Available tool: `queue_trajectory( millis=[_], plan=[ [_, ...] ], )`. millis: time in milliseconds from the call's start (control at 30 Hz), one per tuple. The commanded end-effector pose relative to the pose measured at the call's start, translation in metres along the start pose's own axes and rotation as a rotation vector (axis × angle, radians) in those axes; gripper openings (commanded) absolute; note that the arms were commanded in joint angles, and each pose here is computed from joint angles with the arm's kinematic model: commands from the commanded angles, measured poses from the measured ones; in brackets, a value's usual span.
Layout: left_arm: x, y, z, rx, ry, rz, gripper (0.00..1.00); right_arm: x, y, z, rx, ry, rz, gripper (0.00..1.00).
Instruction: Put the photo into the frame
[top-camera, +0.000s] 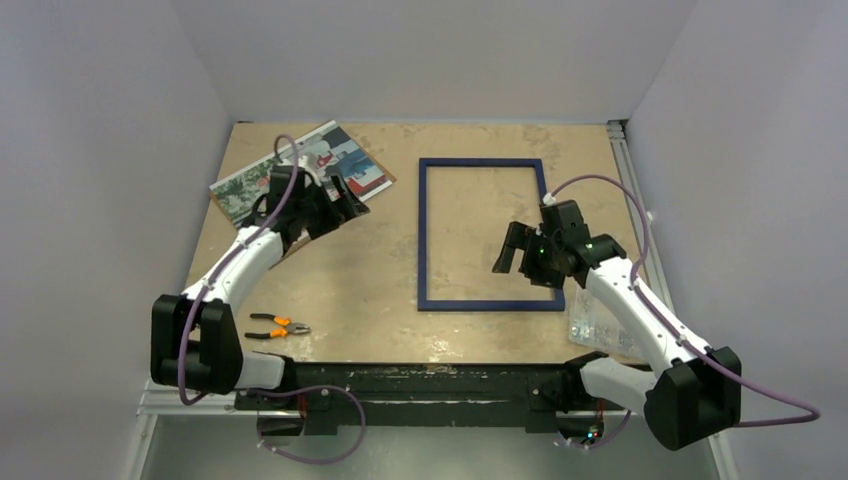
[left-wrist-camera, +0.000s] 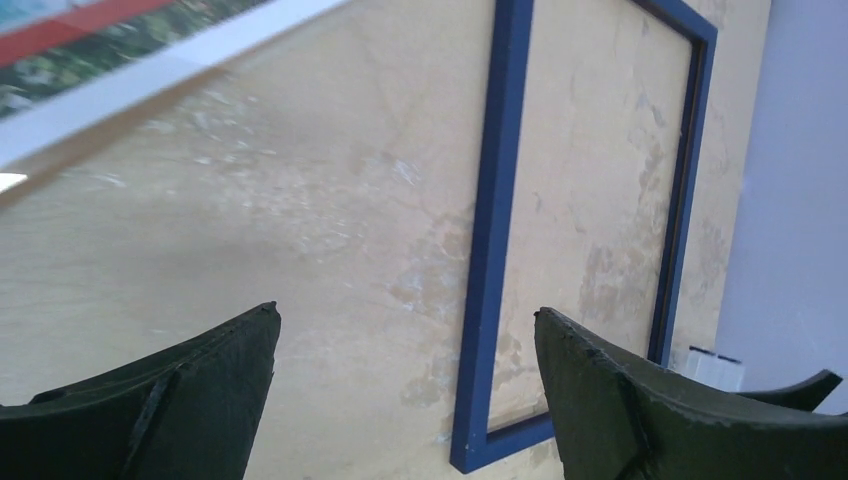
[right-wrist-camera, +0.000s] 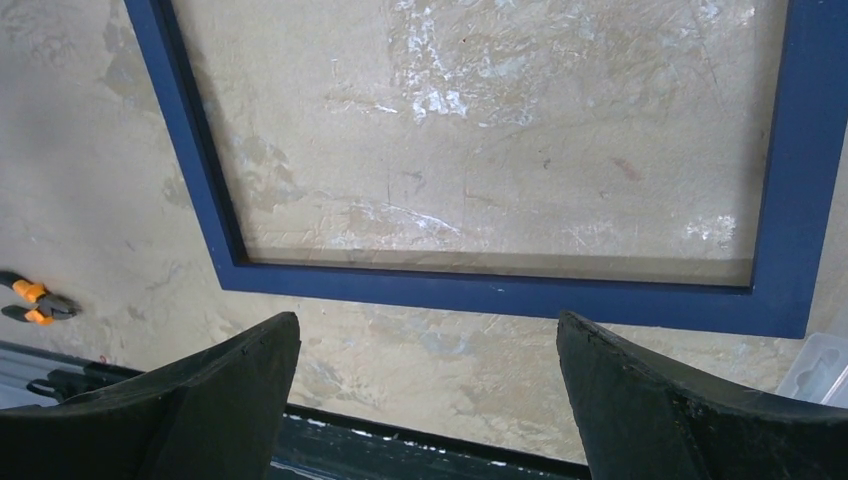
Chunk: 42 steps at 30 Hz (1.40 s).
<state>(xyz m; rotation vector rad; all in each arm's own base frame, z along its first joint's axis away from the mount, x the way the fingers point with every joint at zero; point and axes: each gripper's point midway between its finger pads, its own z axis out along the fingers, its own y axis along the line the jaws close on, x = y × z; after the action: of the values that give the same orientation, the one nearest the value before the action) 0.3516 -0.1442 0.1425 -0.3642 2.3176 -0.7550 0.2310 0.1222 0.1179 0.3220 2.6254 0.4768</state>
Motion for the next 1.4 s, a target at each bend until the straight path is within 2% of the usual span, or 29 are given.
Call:
queue_trajectory(
  millis=[0, 200, 533, 1067, 1367],
  plan=[
    [-0.043, 0.008, -0.029, 0.000, -0.082, 0.018, 0.95, -0.004, 0.006, 0.004, -0.035, -0.003, -0.022, 0.99],
    [-0.079, 0.058, -0.050, -0.203, -0.091, -0.045, 0.94, -0.005, 0.008, 0.011, -0.040, 0.013, -0.024, 0.99],
    [-0.094, 0.125, -0.064, -0.602, -0.034, 0.043, 0.94, -0.008, 0.011, 0.019, -0.036, 0.031, -0.030, 0.99],
    [-0.073, 0.168, -0.016, -0.719, 0.209, 0.007, 0.93, -0.009, 0.008, 0.025, -0.011, 0.057, -0.035, 0.99],
    [-0.079, 0.173, -0.002, -0.726, 0.271, 0.017, 0.89, -0.007, 0.011, 0.029, -0.021, 0.074, -0.036, 0.98]
  ],
)
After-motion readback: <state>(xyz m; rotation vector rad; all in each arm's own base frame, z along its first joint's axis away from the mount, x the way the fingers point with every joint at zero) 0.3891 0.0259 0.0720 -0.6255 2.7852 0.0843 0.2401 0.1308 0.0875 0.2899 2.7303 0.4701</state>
